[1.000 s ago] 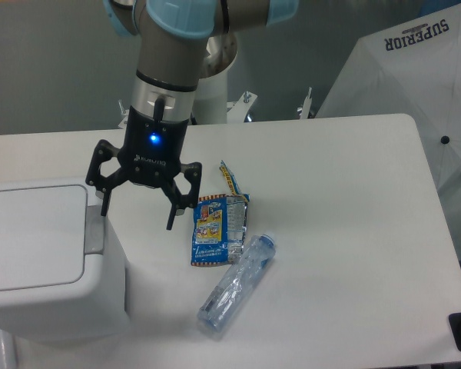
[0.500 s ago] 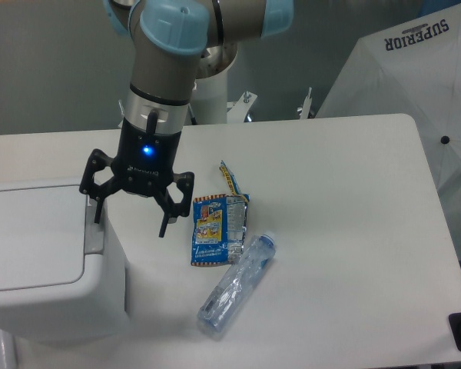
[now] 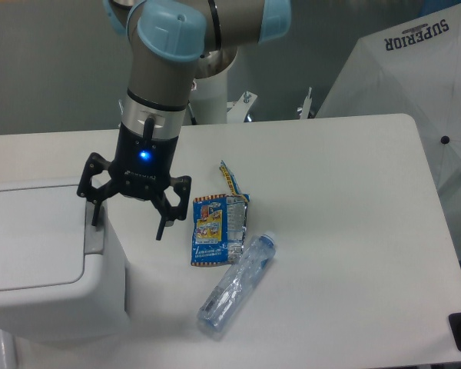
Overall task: Open the trash can
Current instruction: 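Push the trash can lid open with the gripper finger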
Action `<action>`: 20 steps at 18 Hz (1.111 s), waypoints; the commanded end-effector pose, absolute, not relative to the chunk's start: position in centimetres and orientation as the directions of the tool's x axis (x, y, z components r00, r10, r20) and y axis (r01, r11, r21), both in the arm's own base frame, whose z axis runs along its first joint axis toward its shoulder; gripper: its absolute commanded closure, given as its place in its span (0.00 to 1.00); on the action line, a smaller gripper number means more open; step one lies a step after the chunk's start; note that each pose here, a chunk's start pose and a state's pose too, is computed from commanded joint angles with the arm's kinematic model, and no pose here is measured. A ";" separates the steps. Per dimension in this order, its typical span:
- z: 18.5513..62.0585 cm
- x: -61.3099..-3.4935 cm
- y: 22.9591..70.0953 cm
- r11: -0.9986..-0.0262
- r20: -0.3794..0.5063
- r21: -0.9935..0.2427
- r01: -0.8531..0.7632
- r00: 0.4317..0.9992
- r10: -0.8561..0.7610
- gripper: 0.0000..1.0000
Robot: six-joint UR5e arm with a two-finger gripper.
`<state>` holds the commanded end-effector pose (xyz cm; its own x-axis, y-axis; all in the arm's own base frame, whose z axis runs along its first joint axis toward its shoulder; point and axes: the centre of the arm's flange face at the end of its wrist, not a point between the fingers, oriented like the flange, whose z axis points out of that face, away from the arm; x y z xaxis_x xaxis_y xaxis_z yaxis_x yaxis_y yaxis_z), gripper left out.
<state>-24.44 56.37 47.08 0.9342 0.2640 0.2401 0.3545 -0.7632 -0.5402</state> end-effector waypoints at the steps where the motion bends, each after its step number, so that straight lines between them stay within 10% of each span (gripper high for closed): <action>1: 47.1 -24.4 56.4 -0.763 0.240 -0.540 0.355 0.934 0.264 0.00; 20: 46.7 -24.4 56.3 -0.766 0.243 -0.533 0.359 0.932 0.268 0.00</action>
<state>-24.40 56.30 46.68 0.9325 0.2675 0.2427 0.3586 -0.7662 -0.5333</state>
